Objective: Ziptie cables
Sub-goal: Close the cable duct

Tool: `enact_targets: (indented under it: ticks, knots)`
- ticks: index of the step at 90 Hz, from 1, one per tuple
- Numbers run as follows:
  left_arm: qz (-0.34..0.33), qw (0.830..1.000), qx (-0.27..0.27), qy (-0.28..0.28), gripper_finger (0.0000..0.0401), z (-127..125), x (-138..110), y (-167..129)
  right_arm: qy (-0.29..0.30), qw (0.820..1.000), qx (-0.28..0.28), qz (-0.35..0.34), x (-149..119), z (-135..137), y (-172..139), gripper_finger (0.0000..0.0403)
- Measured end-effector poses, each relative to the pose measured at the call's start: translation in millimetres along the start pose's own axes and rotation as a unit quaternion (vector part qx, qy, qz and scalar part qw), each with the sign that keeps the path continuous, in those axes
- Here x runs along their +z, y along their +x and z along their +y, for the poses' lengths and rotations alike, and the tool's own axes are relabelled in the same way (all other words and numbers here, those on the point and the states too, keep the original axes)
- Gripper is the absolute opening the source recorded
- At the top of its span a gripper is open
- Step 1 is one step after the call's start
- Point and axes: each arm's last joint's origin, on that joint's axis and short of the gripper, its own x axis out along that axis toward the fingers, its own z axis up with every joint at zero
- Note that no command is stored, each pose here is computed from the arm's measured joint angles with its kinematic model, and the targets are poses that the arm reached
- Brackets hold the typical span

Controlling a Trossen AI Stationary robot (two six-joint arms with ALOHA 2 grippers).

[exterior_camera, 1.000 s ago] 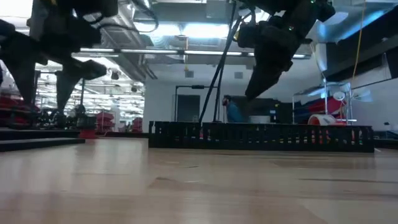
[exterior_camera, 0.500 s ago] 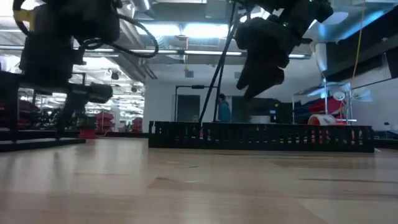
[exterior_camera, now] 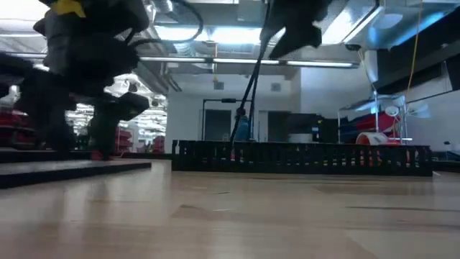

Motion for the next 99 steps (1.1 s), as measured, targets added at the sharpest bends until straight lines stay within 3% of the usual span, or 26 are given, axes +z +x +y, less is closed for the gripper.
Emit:
enact_targets:
  ticks: [22, 33, 55, 74, 99]
  knots:
    - [-0.007, 0.994, 0.024, -0.104, 0.0208, 9, 1, 3, 0.005, 1.000, -0.025, -0.004, -11, 13, -2, 0.0275]
    - [0.010, 0.993, 0.026, -0.117, 0.0208, 12, -1, 3, 0.012, 0.999, -0.028, -0.012, -12, 15, -3, 0.0275]
    - [0.012, 0.999, 0.018, -0.034, 0.0208, 6, 14, -19, 0.008, 1.000, -0.019, 0.005, -17, 20, -5, 0.0275]
    - [0.013, 0.999, -0.029, 0.028, 0.0208, -8, 15, -18, 0.009, 1.000, -0.010, 0.017, -19, 20, -5, 0.0275]
    - [0.021, 0.995, -0.071, 0.071, 0.0208, -39, 10, -13, 0.005, 1.000, -0.001, 0.023, -19, 20, -5, 0.0275]
